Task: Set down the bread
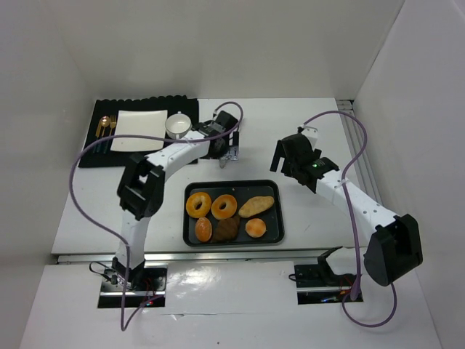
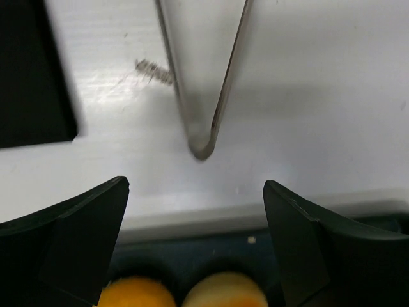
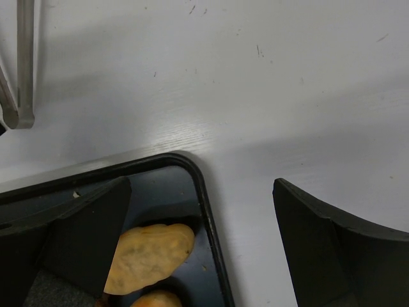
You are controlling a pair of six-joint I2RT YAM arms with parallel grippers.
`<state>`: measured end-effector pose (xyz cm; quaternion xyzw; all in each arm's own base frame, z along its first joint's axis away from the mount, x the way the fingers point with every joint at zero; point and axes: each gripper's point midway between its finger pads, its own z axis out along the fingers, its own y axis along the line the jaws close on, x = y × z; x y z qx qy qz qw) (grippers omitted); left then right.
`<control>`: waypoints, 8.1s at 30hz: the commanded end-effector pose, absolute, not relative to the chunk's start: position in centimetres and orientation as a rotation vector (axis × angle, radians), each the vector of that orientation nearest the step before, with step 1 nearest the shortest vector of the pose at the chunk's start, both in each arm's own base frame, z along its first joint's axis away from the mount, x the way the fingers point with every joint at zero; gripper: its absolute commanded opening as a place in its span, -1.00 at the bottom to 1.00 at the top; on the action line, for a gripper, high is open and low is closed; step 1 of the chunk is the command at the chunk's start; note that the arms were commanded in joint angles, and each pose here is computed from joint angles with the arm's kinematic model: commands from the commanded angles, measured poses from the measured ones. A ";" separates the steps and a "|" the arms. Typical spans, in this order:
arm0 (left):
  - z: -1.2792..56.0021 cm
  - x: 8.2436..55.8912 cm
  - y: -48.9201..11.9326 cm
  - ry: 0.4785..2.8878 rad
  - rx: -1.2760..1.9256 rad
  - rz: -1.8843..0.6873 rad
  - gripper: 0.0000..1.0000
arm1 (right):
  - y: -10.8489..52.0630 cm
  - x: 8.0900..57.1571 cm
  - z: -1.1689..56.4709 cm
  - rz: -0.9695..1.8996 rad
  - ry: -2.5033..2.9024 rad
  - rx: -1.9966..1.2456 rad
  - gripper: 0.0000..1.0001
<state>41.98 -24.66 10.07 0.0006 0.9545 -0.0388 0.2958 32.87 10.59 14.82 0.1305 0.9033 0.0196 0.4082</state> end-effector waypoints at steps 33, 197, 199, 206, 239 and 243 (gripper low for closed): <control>3.4 54.2 -25.7 2.512 -0.045 -0.016 0.93 | 10.8 33.7 16.5 0.069 2.229 0.339 0.98; 25.4 24.2 -14.3 2.485 0.085 0.181 -0.81 | 11.9 33.1 19.5 0.201 2.155 0.315 0.98; 26.7 27.2 -12.3 2.429 -0.066 0.185 -0.81 | 11.9 33.1 19.5 0.196 2.156 0.305 0.98; 28.5 38.0 -4.7 2.253 -0.387 0.317 -0.81 | 12.3 33.7 19.4 0.202 2.158 0.291 0.98; 22.9 53.3 2.4 2.242 -0.501 0.293 0.16 | 13.1 34.9 17.9 0.186 2.202 0.281 0.98; 25.1 52.7 2.0 2.203 -0.494 0.272 0.16 | 13.1 34.8 18.2 0.191 2.194 0.282 0.98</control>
